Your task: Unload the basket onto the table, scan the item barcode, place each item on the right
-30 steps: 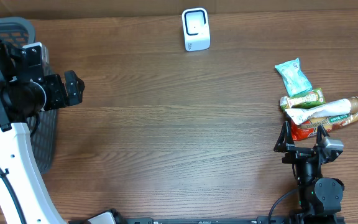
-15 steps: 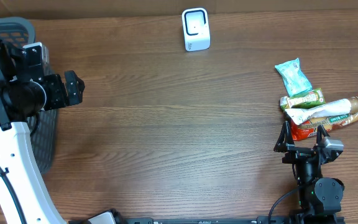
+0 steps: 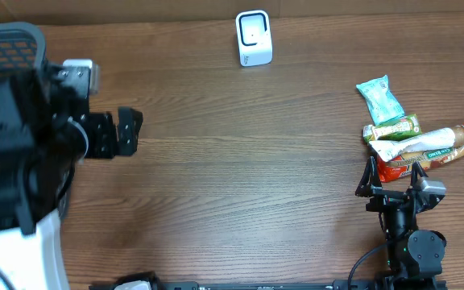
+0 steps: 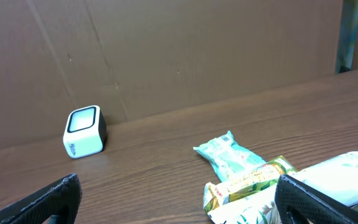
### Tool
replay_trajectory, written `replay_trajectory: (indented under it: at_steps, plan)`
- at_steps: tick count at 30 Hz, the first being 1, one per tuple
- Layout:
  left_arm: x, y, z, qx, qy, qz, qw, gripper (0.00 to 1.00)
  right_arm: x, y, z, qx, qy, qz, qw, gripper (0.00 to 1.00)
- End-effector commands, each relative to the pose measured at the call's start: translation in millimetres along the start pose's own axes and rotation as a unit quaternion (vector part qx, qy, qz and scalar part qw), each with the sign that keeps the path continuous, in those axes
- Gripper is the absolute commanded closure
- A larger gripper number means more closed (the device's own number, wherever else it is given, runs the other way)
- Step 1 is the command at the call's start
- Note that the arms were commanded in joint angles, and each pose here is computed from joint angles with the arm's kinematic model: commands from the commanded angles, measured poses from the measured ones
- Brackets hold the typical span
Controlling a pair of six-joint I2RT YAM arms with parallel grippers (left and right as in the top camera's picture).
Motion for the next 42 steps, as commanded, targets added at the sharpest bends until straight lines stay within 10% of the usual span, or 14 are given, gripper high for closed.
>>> replay_trajectory:
  at_steps: [1, 28, 42]
  plan:
    - [17.1, -4.9, -5.2, -0.013, -0.002, -0.025, 1.0, 0.0, 0.0, -2.6, 0.2, 0.0, 0.001, -0.001, 1.0, 0.0]
    - [33.3, -112.3, 1.9, -0.021, 0.129, 0.003, 0.991, 0.01, 0.0, -2.6, 0.2, 0.0, 0.001, -0.001, 1.0, 0.0]
    - [60.8, -80.5, -0.2, -0.04, 0.155, -0.195, 0.968, 0.0, 0.0, -2.6, 0.2, 0.0, 0.001, -0.001, 1.0, 0.0]
Point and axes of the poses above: each gripper's point midway between its finger pads, its own x axis back along the fingers, its own z axis along the line the jaws close on, y = z × x, the point moved 9 cm from there along x, back along the fingers
